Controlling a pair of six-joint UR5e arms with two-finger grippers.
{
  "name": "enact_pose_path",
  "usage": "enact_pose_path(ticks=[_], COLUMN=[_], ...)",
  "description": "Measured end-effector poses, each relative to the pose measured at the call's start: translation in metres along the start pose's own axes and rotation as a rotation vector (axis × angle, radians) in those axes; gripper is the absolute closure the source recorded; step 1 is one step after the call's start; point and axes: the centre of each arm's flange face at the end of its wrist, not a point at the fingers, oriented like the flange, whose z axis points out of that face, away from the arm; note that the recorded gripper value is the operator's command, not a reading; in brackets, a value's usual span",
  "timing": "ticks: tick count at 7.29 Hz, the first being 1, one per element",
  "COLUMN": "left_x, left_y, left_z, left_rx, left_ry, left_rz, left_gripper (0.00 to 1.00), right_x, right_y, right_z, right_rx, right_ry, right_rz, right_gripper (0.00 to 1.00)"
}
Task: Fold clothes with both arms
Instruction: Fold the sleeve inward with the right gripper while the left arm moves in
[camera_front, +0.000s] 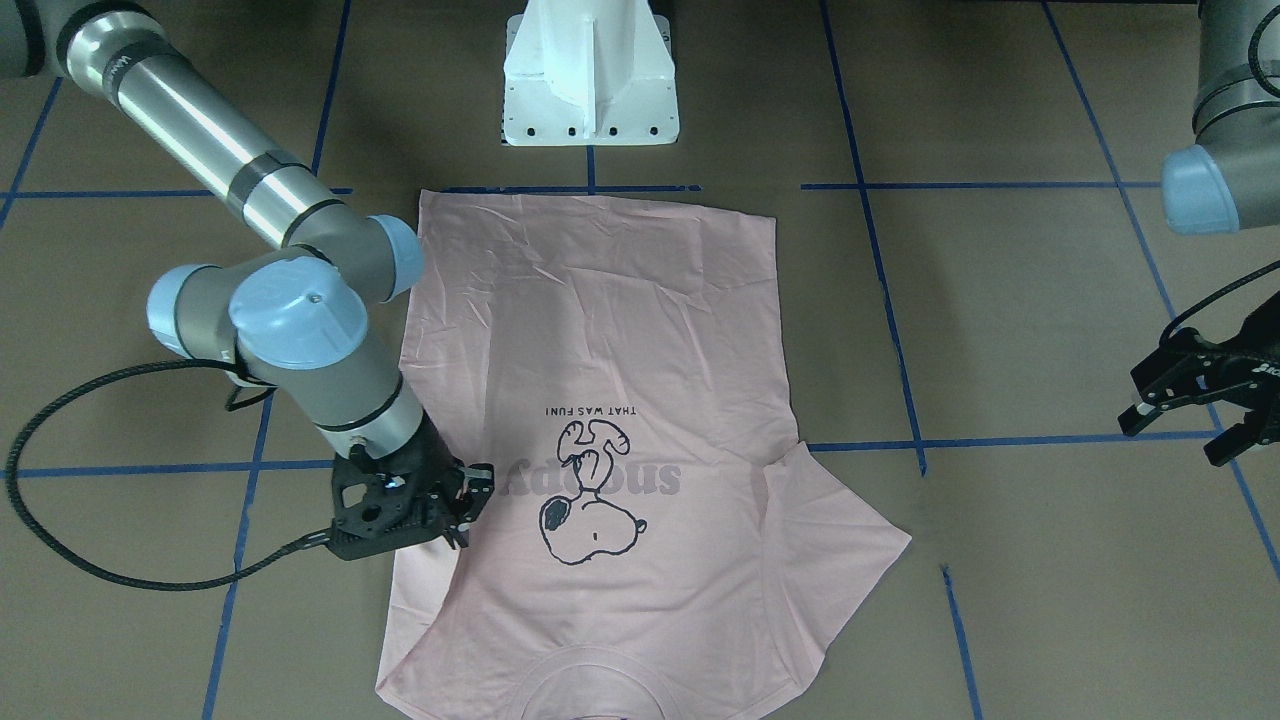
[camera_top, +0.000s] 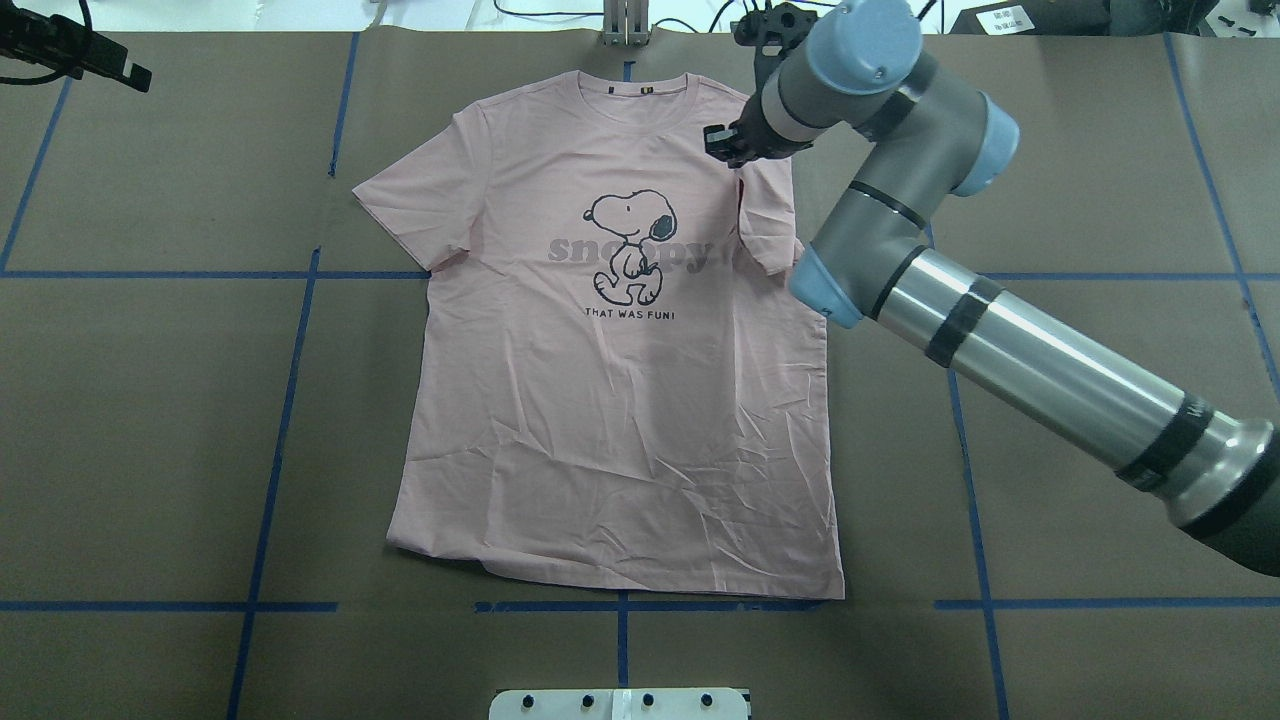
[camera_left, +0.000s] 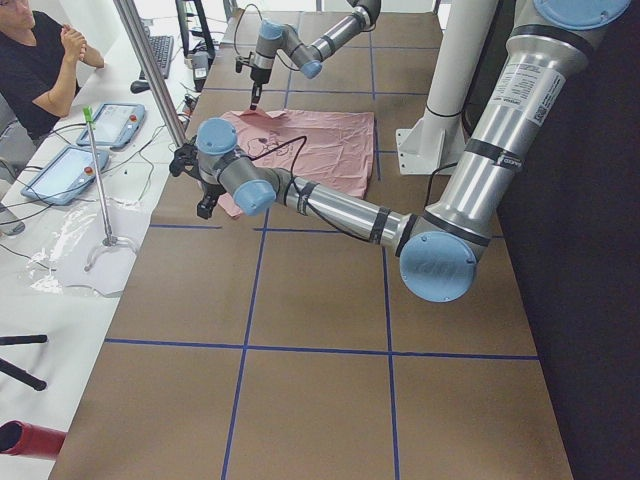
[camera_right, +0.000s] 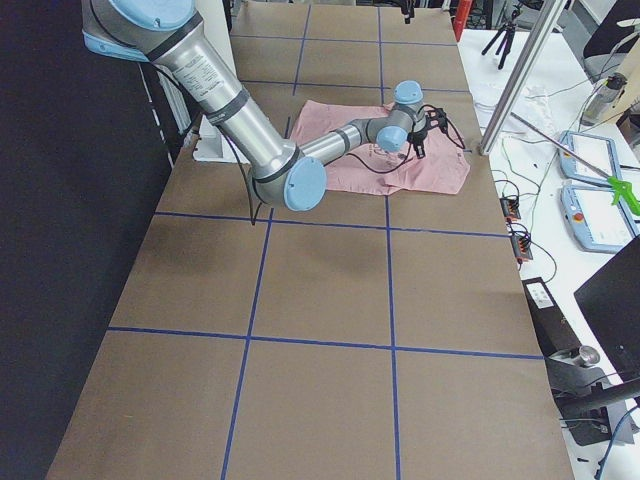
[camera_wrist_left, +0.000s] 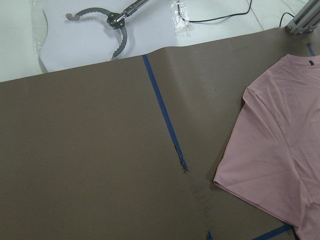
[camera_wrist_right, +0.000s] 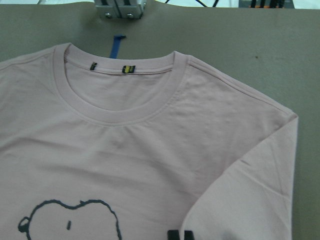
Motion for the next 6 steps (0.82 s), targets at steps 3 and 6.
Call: enact_pose_path(ticks=[3,6], left_x=[0.001,0.01], left_y=[-0.001,-0.007], left_z=[0.002,0.007], left_rx=[0.0,0.016], left_ry=[0.0,-0.027], left_rz=[0.002,0.004], left_gripper=[0.01,0.0], right_x=[-0.037,-0.043], right_y=[0.003,0.013], right_z=[0.02,0.023], right_rx=[0.031,0.012], right_ry=[0.036,0.043], right_rz=[-0.019,0.014], right_gripper=[0.0,0.0])
